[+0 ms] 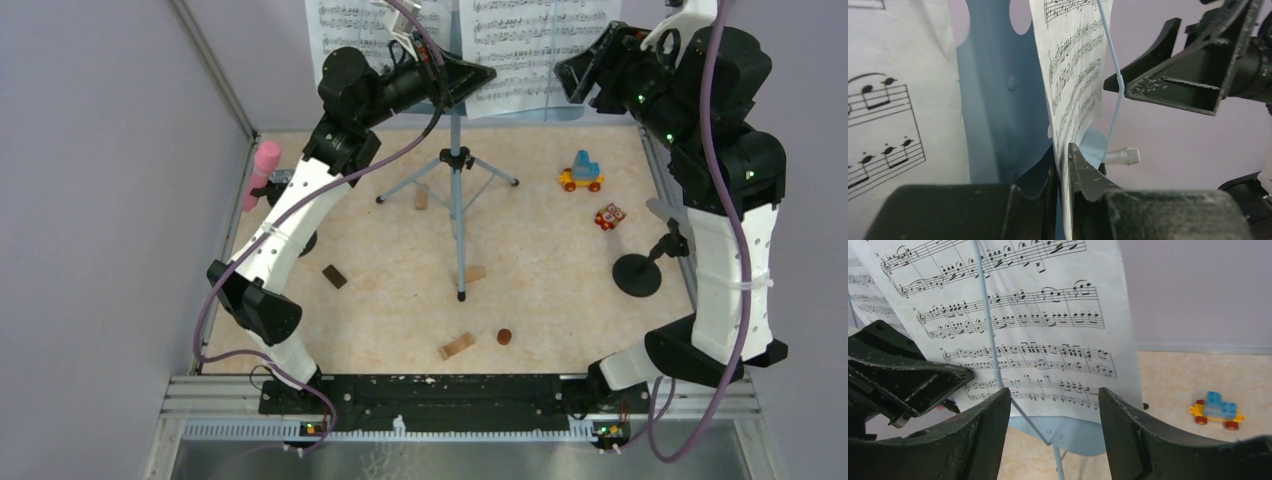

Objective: Pack up the instrument practice props

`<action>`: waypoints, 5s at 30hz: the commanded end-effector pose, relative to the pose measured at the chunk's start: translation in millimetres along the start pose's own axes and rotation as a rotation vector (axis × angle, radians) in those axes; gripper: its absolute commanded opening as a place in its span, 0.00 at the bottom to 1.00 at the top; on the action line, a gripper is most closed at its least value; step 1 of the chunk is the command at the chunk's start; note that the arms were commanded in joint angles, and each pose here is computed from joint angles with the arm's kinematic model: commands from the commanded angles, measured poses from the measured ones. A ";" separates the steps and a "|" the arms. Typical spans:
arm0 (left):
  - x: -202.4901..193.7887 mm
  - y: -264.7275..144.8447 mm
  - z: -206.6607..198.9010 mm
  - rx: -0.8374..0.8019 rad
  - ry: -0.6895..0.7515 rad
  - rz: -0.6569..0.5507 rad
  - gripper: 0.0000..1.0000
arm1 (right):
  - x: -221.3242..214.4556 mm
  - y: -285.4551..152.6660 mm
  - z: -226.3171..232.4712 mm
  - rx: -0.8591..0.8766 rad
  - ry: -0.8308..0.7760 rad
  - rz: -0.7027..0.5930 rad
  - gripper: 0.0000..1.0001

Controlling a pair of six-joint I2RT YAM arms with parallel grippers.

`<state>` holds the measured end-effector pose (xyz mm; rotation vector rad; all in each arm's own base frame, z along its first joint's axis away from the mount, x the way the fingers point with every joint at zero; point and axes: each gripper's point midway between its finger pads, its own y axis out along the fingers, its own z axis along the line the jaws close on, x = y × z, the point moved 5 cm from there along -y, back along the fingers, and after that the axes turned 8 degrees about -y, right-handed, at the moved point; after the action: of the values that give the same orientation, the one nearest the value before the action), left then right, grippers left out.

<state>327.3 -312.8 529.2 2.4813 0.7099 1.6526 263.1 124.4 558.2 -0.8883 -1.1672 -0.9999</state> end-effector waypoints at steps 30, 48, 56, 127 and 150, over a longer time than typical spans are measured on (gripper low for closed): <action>5.6 -9.9 -11.5 0.006 0.033 -0.023 0.00 | 34.1 -7.9 27.9 0.423 0.091 -0.145 0.51; 7.0 -8.6 -12.1 0.010 0.034 -0.015 0.00 | 32.0 32.4 30.3 0.448 0.127 -0.101 0.28; 10.0 -12.4 -15.7 0.020 0.043 -0.018 0.00 | 44.9 12.6 36.5 0.518 0.052 -0.243 0.00; -199.9 -233.6 -49.0 0.308 -0.328 0.331 0.00 | -98.2 -113.0 -33.1 0.072 0.029 -0.069 0.41; -265.3 -29.8 -127.6 -0.037 -0.327 0.493 0.00 | -99.5 -155.8 -50.3 -0.055 -0.039 -0.083 0.42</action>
<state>111.9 -382.6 297.0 3.1606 -0.0005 1.2131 132.7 53.8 447.8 -0.8797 -1.1896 -1.0484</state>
